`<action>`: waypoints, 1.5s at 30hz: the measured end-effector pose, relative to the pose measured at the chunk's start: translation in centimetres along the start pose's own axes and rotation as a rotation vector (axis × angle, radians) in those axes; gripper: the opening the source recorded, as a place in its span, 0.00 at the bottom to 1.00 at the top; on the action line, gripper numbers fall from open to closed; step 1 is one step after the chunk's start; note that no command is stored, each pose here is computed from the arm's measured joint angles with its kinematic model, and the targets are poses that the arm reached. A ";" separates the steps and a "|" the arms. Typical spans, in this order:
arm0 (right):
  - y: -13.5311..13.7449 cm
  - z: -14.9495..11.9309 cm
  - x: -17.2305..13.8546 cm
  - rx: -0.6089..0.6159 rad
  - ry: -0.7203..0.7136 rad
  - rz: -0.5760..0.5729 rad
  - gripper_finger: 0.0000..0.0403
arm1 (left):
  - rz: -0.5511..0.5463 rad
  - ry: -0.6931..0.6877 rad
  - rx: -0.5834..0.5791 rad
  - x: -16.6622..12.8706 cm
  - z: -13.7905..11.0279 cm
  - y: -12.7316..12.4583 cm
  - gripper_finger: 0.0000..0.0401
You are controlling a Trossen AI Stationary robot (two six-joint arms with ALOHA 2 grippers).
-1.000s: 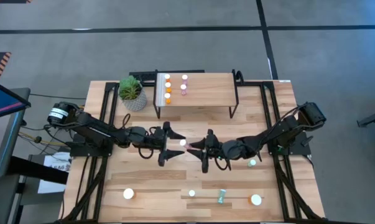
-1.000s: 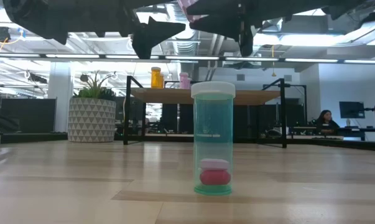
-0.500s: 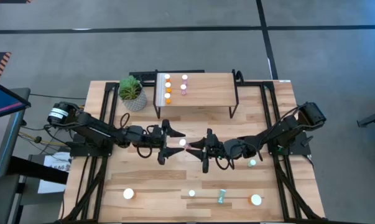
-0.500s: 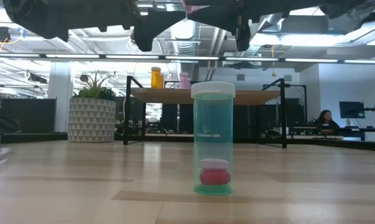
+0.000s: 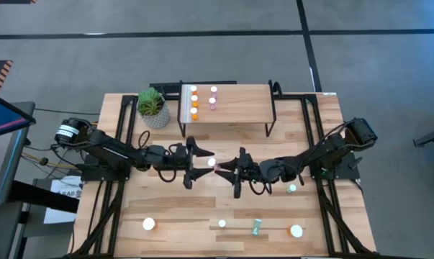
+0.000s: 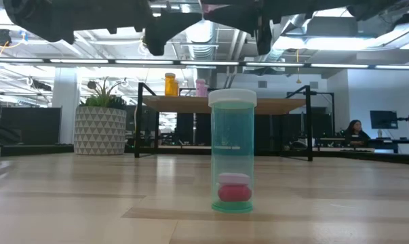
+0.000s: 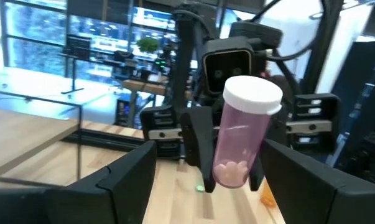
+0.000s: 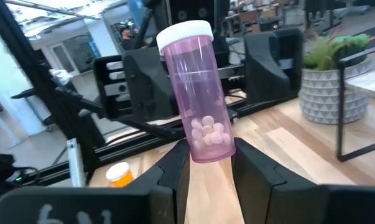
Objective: Pick and place medicine bottles onto shelf by color
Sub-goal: Put the pink pill bottle on the shelf aligned with the other pink pill bottles
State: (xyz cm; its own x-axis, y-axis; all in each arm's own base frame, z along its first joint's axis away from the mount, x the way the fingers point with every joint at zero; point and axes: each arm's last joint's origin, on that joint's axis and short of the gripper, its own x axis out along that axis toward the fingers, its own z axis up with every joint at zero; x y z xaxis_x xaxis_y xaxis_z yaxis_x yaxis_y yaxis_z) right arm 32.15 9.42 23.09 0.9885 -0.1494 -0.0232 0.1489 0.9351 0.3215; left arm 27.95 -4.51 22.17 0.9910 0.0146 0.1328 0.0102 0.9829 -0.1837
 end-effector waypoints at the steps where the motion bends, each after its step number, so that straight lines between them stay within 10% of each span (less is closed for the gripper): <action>1: 0.0 0.0 0.0 0.000 -0.001 -0.003 0.30 | 0.013 -0.002 -0.001 0.0 0.0 0.0 0.67; 22: -0.5 0.2 0.2 0.003 -0.017 -0.033 0.30 | 0.037 0.036 0.014 0.8 0.4 -0.1 0.66; 45: -0.5 0.2 0.2 0.006 -0.017 -0.035 0.30 | 0.011 0.048 0.010 0.8 0.3 -0.2 0.36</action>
State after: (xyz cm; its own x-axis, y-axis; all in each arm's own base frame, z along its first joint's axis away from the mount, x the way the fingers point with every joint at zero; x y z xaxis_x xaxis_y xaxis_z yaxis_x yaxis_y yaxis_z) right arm 32.28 8.87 23.14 0.9820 -0.1878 -0.0187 0.1835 0.9274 0.3260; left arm 28.71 -4.63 22.64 0.9963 0.0167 0.0843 -0.0016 0.9845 -0.1756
